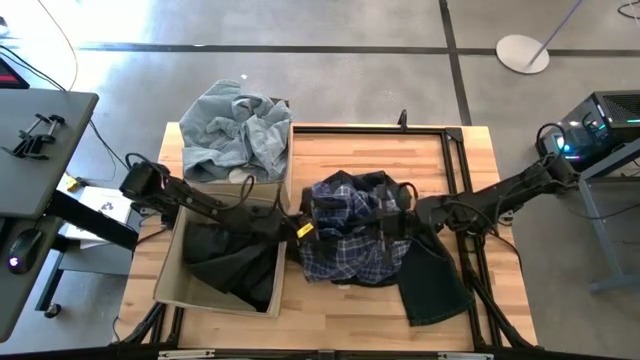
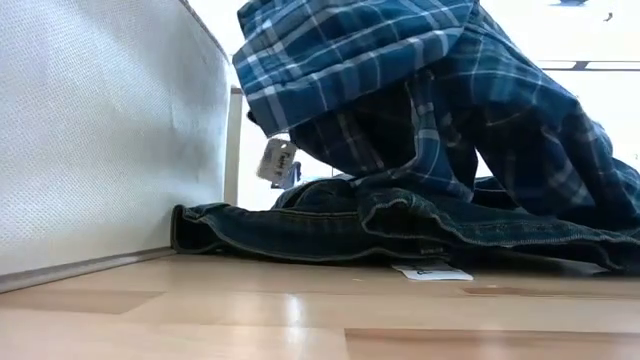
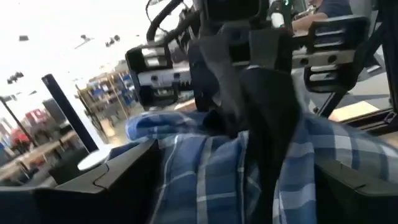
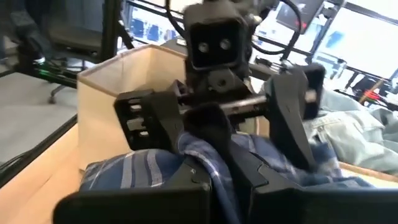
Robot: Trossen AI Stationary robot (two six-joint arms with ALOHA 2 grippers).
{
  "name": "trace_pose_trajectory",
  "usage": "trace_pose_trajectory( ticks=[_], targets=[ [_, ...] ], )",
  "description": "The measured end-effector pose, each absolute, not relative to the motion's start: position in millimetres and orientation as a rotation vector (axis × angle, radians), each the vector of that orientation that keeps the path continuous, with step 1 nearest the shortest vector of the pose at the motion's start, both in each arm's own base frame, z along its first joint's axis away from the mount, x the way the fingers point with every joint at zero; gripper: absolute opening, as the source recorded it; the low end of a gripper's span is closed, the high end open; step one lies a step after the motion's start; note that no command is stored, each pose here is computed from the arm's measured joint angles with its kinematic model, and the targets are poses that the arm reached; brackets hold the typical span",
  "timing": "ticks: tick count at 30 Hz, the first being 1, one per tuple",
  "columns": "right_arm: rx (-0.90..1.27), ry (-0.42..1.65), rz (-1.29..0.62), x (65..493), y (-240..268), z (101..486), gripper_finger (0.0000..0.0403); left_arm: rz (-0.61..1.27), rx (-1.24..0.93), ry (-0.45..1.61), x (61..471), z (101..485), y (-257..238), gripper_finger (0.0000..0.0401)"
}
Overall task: Sort clothes
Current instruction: Put the checkered shirt into the bottom brown laundry organizer
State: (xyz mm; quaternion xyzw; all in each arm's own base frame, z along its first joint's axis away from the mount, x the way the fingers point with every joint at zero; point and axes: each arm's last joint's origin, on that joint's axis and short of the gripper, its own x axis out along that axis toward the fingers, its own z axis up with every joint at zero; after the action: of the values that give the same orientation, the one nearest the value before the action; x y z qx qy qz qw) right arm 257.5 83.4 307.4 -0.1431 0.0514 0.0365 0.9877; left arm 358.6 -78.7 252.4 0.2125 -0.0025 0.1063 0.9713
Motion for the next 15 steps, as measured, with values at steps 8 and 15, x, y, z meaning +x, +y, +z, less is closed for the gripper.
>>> trace_pose_trajectory(
  ticks=[8, 15],
  targets=[
    [-0.304, 0.092, -0.046, 257.8, 80.3, 310.7, 0.0006, 0.261, 0.302, 0.087, 361.0, 242.5, -63.3, 0.0310],
    [-0.311, 0.066, -0.065, 257.7, 79.8, 314.4, 0.0006, 0.185, 0.171, 0.114, 364.5, 236.7, -47.4, 0.0306]
  ],
)
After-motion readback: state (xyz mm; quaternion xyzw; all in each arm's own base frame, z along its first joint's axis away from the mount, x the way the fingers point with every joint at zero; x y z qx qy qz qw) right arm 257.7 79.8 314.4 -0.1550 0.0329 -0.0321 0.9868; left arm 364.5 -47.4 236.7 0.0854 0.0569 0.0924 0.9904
